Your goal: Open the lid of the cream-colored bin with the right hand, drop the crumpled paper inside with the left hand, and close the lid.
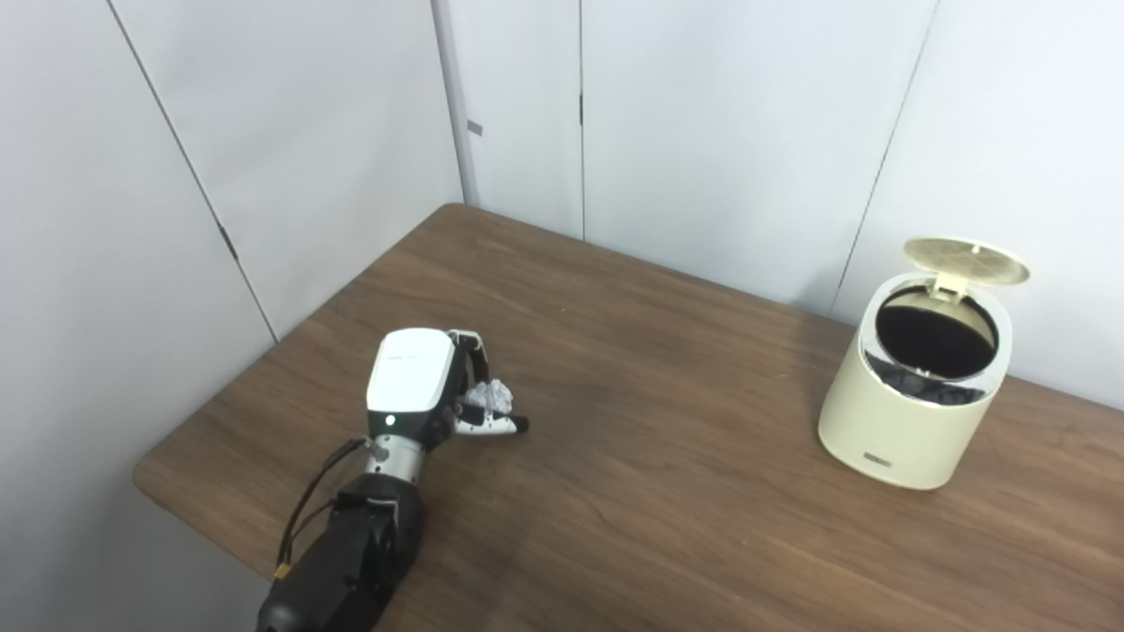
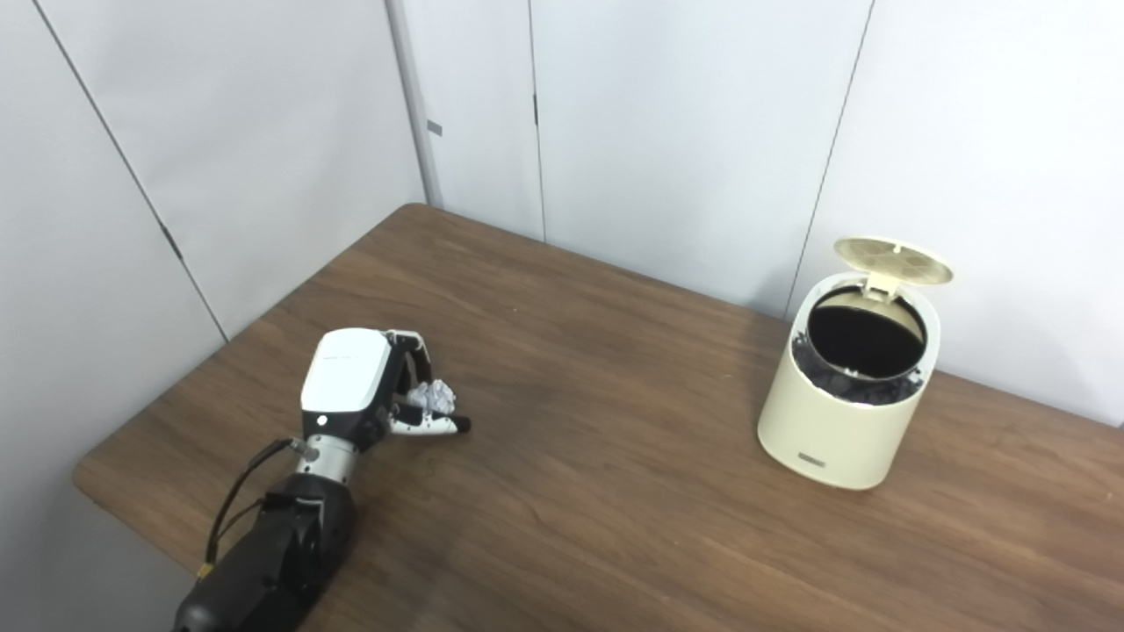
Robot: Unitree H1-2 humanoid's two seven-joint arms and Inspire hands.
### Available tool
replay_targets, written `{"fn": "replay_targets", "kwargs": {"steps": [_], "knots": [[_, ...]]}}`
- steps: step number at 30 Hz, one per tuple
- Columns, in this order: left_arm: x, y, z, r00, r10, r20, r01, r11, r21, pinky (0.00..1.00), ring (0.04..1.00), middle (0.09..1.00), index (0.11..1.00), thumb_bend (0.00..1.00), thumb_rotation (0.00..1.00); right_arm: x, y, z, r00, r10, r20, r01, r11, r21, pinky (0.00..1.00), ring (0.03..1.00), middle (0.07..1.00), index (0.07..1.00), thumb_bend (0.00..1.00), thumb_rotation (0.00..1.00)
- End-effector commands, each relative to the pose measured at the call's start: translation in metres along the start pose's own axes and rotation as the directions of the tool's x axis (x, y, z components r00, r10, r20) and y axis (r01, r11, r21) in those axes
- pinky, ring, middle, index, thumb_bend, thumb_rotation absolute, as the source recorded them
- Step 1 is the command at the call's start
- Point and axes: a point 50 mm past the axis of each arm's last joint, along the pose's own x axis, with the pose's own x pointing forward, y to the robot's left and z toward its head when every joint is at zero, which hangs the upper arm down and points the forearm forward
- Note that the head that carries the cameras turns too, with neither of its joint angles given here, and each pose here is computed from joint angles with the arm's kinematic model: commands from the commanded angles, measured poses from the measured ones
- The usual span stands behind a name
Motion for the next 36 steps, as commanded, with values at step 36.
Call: {"fn": "replay_targets", "kwargs": {"steps": [36], "knots": [[0.012,0.07,0.05,0.912,0.266,0.312,-0.192,0.949,-0.25,0.11,0.15,0.212,0.26,0.8,0.0,-0.005,0.027,0.03,0.99,0.001,0.141,-0.002,1.0,0.005,0.59,0.711,0.718,0.707,0.36,0.87]]}}
